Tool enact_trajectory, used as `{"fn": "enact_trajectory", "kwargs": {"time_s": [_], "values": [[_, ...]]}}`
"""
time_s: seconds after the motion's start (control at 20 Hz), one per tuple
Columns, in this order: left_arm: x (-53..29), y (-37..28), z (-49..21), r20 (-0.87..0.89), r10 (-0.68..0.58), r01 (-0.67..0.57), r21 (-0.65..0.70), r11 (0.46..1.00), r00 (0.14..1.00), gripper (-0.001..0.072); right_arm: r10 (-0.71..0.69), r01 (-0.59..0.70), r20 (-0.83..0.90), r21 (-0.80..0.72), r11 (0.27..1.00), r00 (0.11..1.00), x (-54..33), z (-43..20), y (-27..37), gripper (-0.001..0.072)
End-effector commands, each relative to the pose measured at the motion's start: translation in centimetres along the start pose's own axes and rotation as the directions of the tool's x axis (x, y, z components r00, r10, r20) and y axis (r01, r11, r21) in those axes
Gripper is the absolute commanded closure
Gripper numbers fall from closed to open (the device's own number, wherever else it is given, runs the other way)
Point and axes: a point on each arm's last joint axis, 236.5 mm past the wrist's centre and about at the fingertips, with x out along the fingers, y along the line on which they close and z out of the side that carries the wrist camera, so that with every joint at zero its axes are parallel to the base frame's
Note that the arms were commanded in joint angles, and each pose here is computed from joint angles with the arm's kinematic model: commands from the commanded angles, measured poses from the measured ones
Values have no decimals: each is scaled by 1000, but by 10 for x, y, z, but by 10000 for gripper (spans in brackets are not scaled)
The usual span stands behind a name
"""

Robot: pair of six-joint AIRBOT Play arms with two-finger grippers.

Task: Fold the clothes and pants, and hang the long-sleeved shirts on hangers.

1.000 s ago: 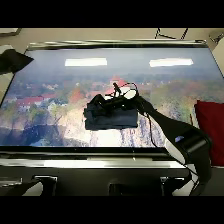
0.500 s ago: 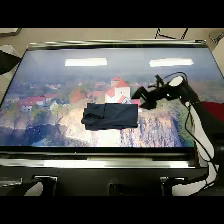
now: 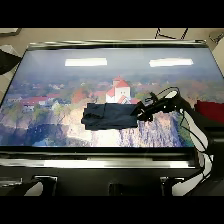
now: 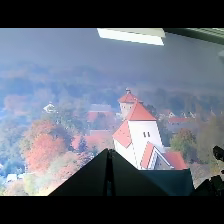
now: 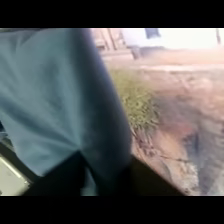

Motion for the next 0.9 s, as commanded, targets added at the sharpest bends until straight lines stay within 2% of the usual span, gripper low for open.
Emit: {"fn": "enact_trajectory", "kwargs": {"time_s": [0.0, 0.1, 0.2, 0.45, 0.65, 0.85], "values": [[0, -4, 0, 0, -11, 11, -4, 1000, 1000, 687, 106, -111, -63, -77, 991, 992, 3, -14, 23, 678], [1, -4, 0, 3, -11, 11, -4, 1000, 1000, 686, 213, -220, -65, -148, 964, 975, -23, -13, 51, 674], [0, -3, 3, 15, -9, 9, -3, 1000, 1000, 686, 269, -266, -17, -214, 940, 963, -69, -4, 78, 675], [4, 1, 9, 37, -3, 3, -6, 1000, 999, 686, 280, -192, 311, -286, 939, 908, -239, 20, 120, 675], [6, 2, 9, 33, -2, 2, -8, 1000, 999, 686, 173, -66, 569, -204, 977, 804, -358, 21, 99, 675], [6, 2, 8, 33, -2, 2, -8, 1000, 999, 686, 84, -73, 761, -48, 996, 643, -458, 15, 49, 675]]}}
